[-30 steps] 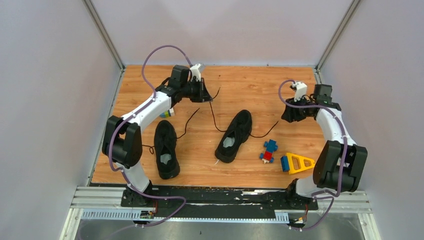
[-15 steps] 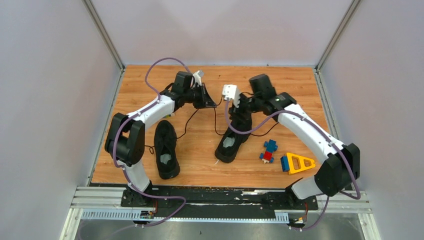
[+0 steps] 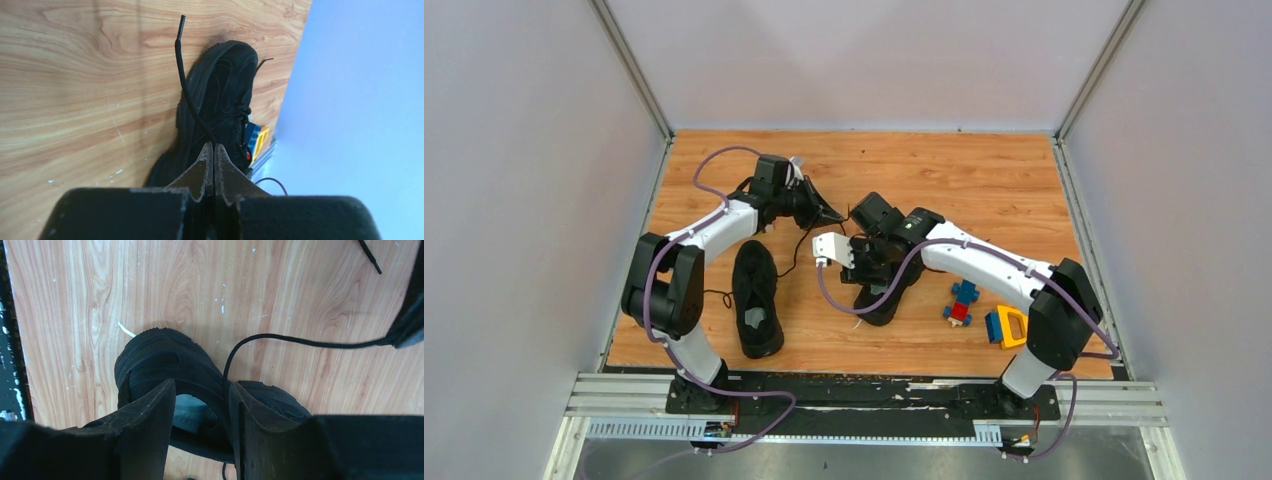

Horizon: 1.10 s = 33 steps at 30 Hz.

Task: Tie the shoes
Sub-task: Wrap the shoelace around the shoelace.

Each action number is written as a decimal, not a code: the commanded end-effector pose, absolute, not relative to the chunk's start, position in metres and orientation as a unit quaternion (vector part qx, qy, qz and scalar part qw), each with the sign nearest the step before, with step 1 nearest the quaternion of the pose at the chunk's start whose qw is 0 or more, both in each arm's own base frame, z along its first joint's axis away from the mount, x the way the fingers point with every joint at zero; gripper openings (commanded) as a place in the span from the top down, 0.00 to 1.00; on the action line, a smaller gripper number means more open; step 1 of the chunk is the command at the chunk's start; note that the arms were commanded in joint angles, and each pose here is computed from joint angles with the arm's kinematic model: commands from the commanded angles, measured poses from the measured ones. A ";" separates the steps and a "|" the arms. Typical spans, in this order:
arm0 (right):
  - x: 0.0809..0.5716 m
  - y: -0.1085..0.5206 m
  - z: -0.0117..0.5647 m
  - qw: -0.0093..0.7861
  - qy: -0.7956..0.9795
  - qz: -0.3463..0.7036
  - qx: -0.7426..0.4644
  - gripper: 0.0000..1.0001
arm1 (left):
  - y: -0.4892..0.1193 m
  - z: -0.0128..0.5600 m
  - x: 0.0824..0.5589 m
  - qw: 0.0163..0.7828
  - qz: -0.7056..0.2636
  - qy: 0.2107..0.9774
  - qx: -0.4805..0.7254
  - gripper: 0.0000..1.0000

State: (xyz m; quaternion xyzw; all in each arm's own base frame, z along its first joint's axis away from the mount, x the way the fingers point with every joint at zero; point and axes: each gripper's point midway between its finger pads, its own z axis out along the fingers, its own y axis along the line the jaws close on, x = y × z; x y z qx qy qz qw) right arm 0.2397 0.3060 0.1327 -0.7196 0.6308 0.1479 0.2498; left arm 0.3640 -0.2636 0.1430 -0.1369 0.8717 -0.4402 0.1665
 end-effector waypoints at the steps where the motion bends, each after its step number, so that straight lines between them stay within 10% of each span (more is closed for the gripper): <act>1: 0.245 0.305 0.128 0.245 0.613 0.085 -0.747 0.56 | -0.271 0.176 0.359 0.159 -0.485 0.845 -0.158 1.00; 17: 0.262 0.321 0.094 0.218 0.645 0.051 -0.731 0.66 | -0.260 0.178 0.358 0.154 -0.491 0.838 -0.185 1.00; 25: 0.271 0.334 0.128 0.275 0.653 0.061 -0.703 1.00 | -0.253 0.176 0.357 0.167 -0.485 0.840 -0.176 1.00; 29: 0.265 0.332 0.162 0.314 0.655 0.100 -0.680 1.00 | -0.248 0.174 0.363 0.225 -0.470 0.846 -0.111 0.66; 33: 0.270 0.318 0.184 0.340 0.673 0.154 -0.638 1.00 | -0.238 0.175 0.373 0.325 -0.422 0.846 0.024 0.52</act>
